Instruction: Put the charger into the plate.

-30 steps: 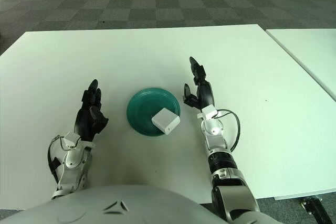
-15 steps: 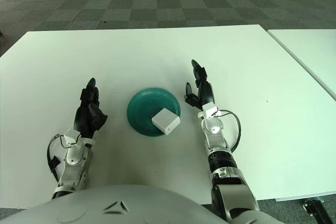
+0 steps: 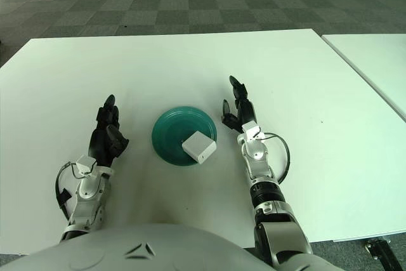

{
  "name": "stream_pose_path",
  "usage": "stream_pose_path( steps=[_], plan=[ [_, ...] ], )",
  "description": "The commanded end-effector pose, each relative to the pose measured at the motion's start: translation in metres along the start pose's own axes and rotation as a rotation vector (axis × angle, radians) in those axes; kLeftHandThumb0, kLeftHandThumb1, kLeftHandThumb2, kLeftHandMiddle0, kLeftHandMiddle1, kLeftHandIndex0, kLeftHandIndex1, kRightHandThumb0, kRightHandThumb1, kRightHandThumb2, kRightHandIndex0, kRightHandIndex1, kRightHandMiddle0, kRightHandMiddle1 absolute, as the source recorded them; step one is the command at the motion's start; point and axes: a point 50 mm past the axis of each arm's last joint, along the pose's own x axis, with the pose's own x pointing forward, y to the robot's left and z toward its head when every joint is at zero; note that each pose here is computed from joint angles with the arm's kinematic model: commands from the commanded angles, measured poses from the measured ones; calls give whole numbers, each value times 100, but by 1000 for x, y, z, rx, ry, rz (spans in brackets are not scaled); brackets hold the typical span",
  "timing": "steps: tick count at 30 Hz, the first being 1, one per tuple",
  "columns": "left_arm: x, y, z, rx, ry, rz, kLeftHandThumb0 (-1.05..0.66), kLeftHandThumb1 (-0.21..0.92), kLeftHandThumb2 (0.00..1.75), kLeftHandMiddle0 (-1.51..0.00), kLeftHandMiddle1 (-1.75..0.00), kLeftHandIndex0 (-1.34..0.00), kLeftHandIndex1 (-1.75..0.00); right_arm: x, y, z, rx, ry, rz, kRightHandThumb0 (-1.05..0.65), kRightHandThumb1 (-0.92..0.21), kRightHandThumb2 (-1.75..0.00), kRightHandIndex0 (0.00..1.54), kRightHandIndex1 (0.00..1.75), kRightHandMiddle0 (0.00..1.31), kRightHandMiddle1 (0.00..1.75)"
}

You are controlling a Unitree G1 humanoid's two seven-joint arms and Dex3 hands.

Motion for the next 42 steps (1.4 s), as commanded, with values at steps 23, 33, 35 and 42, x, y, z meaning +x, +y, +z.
stream_pose_path(
  steps=[23,33,35,42],
  plan=[
    [10,27,-14,86,61,37,-97,92,115,0,0,0,-17,-7,18,-16,148,354,-55,-91,-92,-86,2,1,0,30],
    [15,34,-19,94,83,42,-96,92,115,0,0,0,-18,-6,21,-18,145,342,-86,-91,-92,-85,2,0,0,29],
    [16,36,-20,88,82,45,-95,92,115,0,0,0,-19,-6,22,-20,139,343,-85,-91,-92,-87,2,0,0,28],
    [21,37,-18,69,74,50,-95,92,117,0,0,0,-19,-5,24,-24,141,355,-87,-89,-92,-89,2,0,0,27]
  ],
)
